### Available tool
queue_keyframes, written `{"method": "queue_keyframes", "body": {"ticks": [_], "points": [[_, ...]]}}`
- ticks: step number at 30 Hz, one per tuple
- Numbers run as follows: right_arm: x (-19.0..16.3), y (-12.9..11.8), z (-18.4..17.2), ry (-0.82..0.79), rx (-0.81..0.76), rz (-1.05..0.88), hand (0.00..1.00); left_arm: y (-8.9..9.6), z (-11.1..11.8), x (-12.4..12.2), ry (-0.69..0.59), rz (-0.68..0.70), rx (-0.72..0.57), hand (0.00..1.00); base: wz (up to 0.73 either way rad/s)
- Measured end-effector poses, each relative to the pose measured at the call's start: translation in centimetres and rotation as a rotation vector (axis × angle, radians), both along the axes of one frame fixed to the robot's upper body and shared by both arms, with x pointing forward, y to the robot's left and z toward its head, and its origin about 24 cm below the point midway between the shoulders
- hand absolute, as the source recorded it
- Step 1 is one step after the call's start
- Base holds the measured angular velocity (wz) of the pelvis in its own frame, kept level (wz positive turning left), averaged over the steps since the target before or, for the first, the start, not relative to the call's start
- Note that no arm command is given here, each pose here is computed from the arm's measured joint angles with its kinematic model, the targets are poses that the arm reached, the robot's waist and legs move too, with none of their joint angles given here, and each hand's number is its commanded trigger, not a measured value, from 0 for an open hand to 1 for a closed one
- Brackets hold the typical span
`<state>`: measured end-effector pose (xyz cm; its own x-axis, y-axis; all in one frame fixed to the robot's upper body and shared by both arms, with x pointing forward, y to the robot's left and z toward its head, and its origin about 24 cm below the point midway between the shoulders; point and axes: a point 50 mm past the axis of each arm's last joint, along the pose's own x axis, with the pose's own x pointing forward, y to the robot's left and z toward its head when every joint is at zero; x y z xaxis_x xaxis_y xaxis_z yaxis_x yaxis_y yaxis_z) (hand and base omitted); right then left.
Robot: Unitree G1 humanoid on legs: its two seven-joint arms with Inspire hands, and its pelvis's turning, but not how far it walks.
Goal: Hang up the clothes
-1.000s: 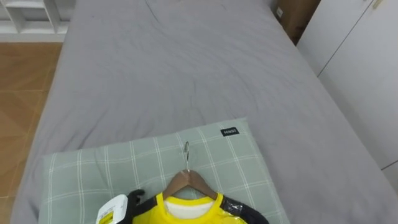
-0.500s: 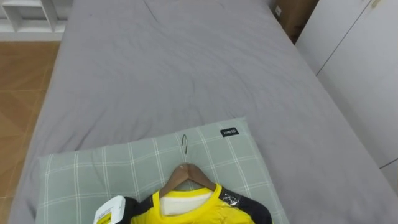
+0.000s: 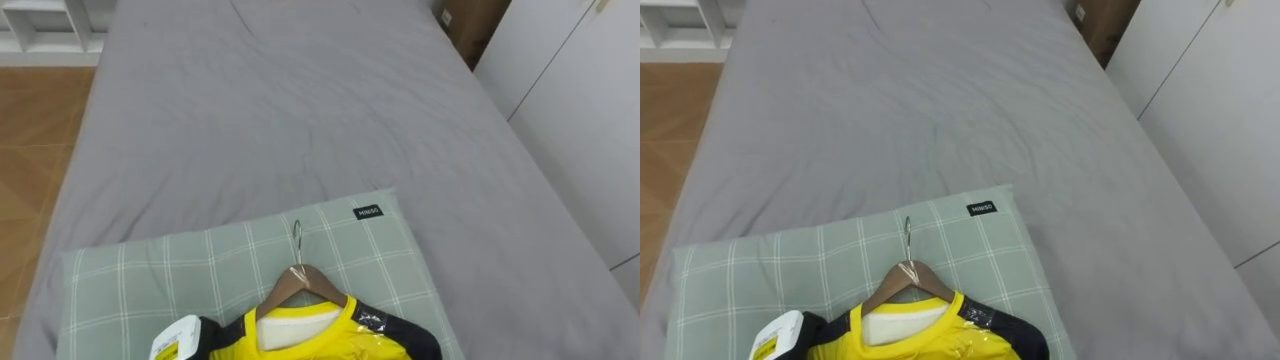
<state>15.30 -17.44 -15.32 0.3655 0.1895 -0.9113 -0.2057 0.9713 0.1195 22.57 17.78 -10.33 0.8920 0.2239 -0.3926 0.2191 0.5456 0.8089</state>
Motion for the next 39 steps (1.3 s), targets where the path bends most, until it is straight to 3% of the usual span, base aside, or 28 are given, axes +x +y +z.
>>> {"method": "queue_keyframes", "body": {"ticks": [14, 23, 32, 39], "points": [[0.0, -0.2, 0.0, -0.005, -0.002, -0.002, 0.00, 0.3, 0.0, -0.2, -0.008, 0.003, 0.004, 1.00, 0.00], [-1.6, -1.7, -0.4, 0.006, -0.006, -0.104, 0.00, 0.7, 0.3, -1.3, -0.060, 0.014, -0.015, 1.00, 0.00], [-5.4, -4.2, -1.0, 0.069, -0.062, -0.232, 0.00, 2.0, 2.7, 0.1, -0.230, 0.063, 0.009, 1.00, 0.00], [-6.2, -4.6, -1.1, 0.071, -0.048, -0.292, 0.00, 2.7, 5.0, 0.5, -0.388, 0.107, -0.007, 1.00, 0.00]]}}
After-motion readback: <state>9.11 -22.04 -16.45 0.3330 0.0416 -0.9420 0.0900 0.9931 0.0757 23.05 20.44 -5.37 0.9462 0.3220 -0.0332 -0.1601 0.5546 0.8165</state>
